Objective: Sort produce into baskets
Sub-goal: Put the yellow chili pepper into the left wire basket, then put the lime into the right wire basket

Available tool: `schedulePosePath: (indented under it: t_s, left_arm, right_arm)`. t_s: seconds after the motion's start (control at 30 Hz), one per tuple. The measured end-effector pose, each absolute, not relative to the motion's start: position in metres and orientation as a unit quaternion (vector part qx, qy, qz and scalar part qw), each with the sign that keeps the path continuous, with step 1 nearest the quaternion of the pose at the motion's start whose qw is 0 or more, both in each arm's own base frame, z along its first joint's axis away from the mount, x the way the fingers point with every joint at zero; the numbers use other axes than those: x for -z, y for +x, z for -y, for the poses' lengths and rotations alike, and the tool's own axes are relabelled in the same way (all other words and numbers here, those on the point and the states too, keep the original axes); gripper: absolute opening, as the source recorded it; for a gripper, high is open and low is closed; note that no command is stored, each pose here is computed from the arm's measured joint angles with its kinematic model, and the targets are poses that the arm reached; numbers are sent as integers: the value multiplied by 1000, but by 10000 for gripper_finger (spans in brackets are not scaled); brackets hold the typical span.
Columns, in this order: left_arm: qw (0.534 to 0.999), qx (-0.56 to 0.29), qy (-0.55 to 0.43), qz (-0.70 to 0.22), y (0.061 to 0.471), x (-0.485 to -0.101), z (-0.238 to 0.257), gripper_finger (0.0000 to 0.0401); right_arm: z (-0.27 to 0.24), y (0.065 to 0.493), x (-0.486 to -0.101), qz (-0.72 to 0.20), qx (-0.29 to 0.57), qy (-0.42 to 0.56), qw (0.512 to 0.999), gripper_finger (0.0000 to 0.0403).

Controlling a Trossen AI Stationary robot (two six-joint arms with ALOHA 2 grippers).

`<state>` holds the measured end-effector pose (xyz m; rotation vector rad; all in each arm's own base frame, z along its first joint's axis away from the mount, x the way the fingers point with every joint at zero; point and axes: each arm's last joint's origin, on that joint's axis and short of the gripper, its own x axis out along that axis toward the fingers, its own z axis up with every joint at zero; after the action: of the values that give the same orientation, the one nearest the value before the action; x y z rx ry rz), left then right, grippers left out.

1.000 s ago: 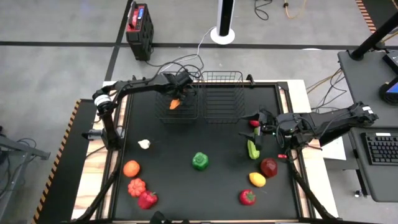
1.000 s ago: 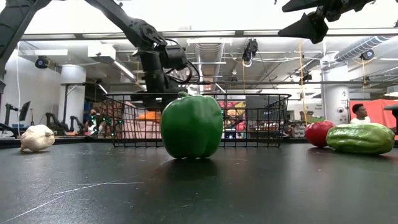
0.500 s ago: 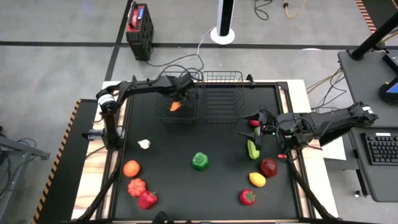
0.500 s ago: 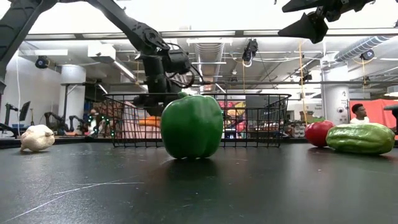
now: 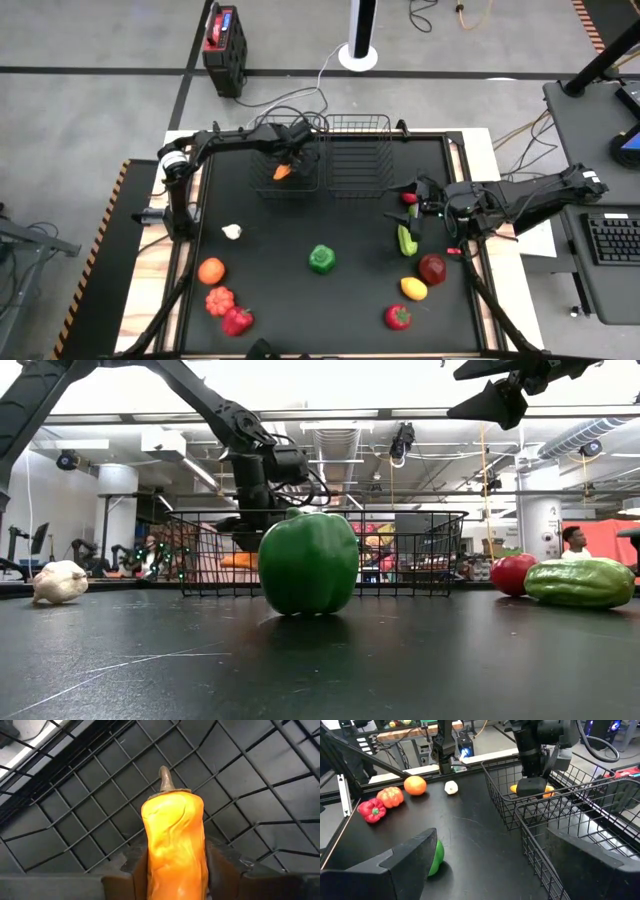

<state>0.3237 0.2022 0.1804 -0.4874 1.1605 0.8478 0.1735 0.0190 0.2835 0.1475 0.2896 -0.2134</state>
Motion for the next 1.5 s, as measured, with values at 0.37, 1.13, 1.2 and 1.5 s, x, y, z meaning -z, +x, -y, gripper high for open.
schedulePosePath:
  t_s: [0.37, 1.13, 1.2, 1.5]
  left_arm:
    - [722, -398, -216, -523, 323, -181, -203, 204]
    - [830, -333, -94, -437, 312, -293, -102, 229]
    - [846, -318, -66, -422, 310, -305, -79, 229]
    - [896, -237, 24, -375, 292, -322, 18, 229]
  right_arm:
    - [-19, 173, -283, -144, 106, 74, 981, 359]
    - [-19, 174, -286, -126, 111, 106, 980, 359]
    - [-19, 175, -286, -126, 112, 114, 979, 359]
    - [-21, 188, -285, -159, 131, 176, 963, 359]
